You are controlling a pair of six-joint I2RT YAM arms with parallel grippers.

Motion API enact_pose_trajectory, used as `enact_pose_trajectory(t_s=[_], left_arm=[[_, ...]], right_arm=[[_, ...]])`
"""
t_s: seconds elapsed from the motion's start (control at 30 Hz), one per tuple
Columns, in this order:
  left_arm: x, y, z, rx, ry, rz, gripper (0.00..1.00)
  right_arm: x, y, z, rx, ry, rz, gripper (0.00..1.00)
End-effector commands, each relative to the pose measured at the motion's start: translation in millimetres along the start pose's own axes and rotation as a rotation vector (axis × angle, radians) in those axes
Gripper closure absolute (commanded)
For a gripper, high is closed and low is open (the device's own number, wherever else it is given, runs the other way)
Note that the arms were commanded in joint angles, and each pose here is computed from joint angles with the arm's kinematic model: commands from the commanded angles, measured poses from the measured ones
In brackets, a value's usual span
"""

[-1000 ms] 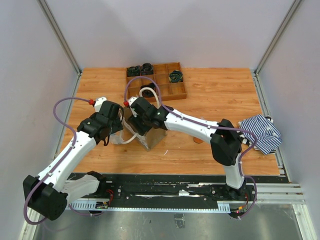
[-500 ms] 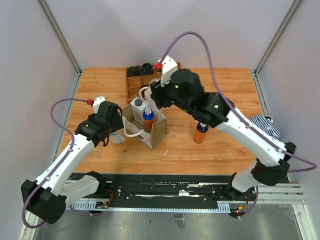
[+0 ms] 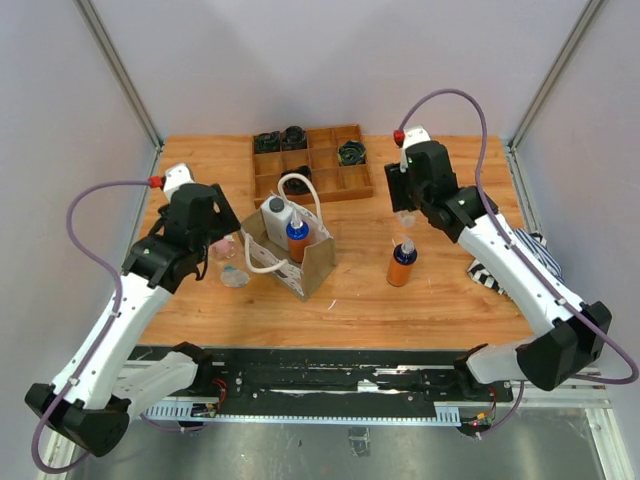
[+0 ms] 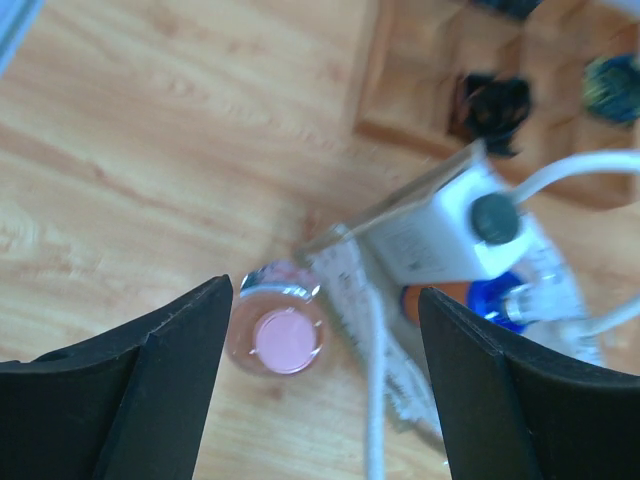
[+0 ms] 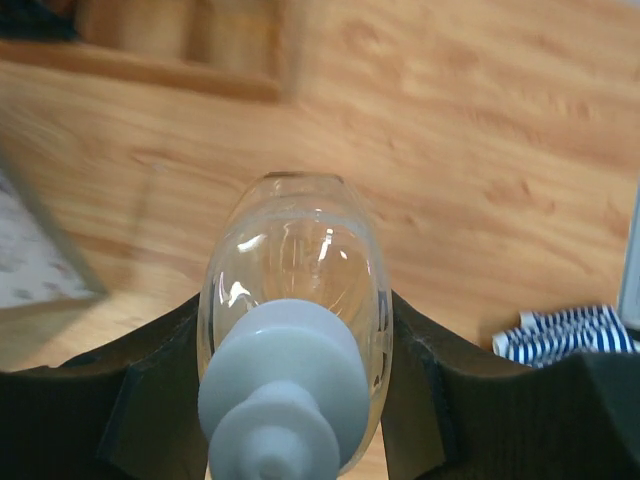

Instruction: Take the personal care products out of the canvas bag

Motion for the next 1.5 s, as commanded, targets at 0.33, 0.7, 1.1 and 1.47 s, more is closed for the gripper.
enact_pose_trajectory(t_s=[0.33,0.7,1.1,1.47], left_arm=[[-69.6,15.9,8.2,0.032,-0.296,0.1,0.23],[-83.6,-47.5,31.8,0.151,-0.369,0.205,0.23],[-102.8,-90.8,62.0,0.156,-0.282,0.284,0.22],[-114.6,-106.8,85.8,0.162,-0.263,0.305,0.21]], right_arm=[[-38.7,-89.1,76.3,0.191,-0.082,0.18,0.78],[-29.1,-123.9,84.0,0.298,-0.089,0.234,0.7],[-24.2,-135.2,80.1,0.341,-0.04,0.222,0.17],[-35.4,-98.6,22.8,0.156,-0.01,0.242,0.05]])
Point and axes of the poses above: each gripper's point midway between its finger pads, its own z axis out along the fingers, its own x axis along the line the jaws close on, y = z × x, the point moved 10 cm from there along -z, back along the fingers, and after that the axes turned 9 degrees about -z, right-handed, at the moved point
